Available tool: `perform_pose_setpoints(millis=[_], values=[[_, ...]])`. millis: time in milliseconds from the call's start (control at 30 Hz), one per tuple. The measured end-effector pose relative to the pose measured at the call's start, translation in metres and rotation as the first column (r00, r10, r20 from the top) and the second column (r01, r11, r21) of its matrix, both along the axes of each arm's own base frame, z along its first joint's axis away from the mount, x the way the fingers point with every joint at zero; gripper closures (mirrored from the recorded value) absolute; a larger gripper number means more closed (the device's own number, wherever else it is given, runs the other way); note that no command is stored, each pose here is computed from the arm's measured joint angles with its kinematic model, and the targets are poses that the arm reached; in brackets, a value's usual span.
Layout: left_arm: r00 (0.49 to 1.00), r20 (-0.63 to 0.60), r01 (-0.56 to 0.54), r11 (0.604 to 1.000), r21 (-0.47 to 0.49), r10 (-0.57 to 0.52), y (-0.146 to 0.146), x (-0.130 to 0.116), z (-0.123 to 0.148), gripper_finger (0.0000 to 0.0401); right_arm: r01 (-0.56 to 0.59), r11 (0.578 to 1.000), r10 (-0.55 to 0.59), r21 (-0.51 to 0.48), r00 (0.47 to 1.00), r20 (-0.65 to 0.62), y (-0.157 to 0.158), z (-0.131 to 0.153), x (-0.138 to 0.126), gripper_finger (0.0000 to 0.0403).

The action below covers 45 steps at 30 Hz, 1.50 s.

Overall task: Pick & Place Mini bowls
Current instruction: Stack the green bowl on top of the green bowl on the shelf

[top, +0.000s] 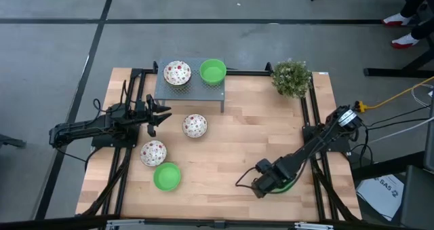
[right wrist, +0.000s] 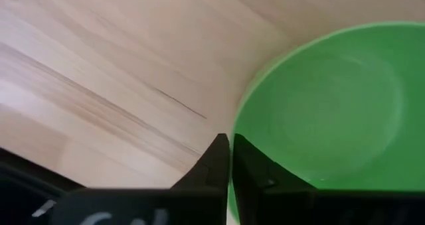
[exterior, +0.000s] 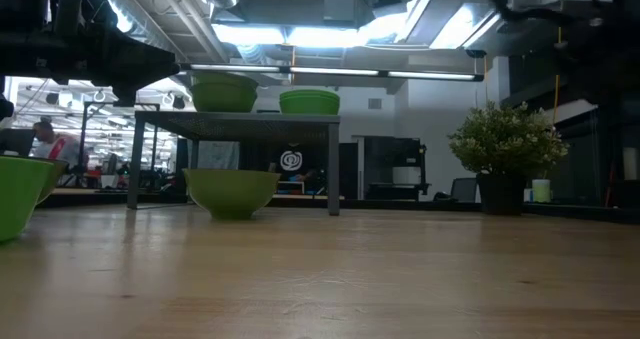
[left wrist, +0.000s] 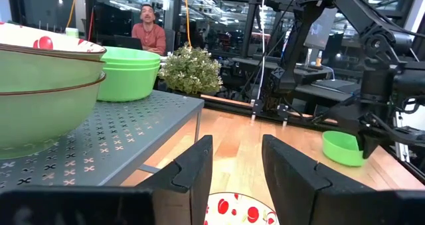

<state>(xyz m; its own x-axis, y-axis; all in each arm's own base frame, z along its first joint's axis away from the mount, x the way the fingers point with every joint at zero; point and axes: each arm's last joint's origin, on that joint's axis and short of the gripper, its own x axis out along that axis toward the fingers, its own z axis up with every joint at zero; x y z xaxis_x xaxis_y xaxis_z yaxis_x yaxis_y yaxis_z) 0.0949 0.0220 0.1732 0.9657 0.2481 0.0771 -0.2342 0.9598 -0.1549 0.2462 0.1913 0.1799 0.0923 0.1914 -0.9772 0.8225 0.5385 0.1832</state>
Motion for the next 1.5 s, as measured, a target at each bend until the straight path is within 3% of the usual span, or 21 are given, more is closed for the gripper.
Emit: perform_pose_setpoints(millis=[233, 500, 900, 1233, 1500], values=[[1.0, 0.0, 0.0, 1.0, 0.0, 0.0, 0.0, 0.0, 0.0, 0.0276, 0.005, 1.0, -0.002, -0.022, 0.991, 0.13, -0.013, 0.01, 0.024, 0.0399], [1.0, 0.0, 0.0, 1.0, 0.0, 0.0, 0.0, 0.0, 0.0, 0.0276, -0.061, 0.993, 0.091, -0.106, 0.949, 0.301, -0.036, 0.042, 0.059, 0.0399], [1.0, 0.0, 0.0, 1.0, 0.0, 0.0, 0.0, 0.0, 0.0, 0.0276, -0.194, 0.947, 0.305, -0.257, 0.8, 0.517, -0.075, 0.11, 0.103, 0.04], [1.0, 0.0, 0.0, 1.0, 0.0, 0.0, 0.0, 0.0, 0.0, 0.0276, -0.294, 0.791, 0.598, -0.537, 0.556, 0.577, -0.111, 0.182, 0.122, 0.0398], [1.0, 0.0, 0.0, 1.0, 0.0, 0.0, 0.0, 0.0, 0.0, 0.0276, -0.255, 0.628, 0.744, -0.735, 0.475, 0.471, -0.167, 0.217, 0.127, 0.0397]])
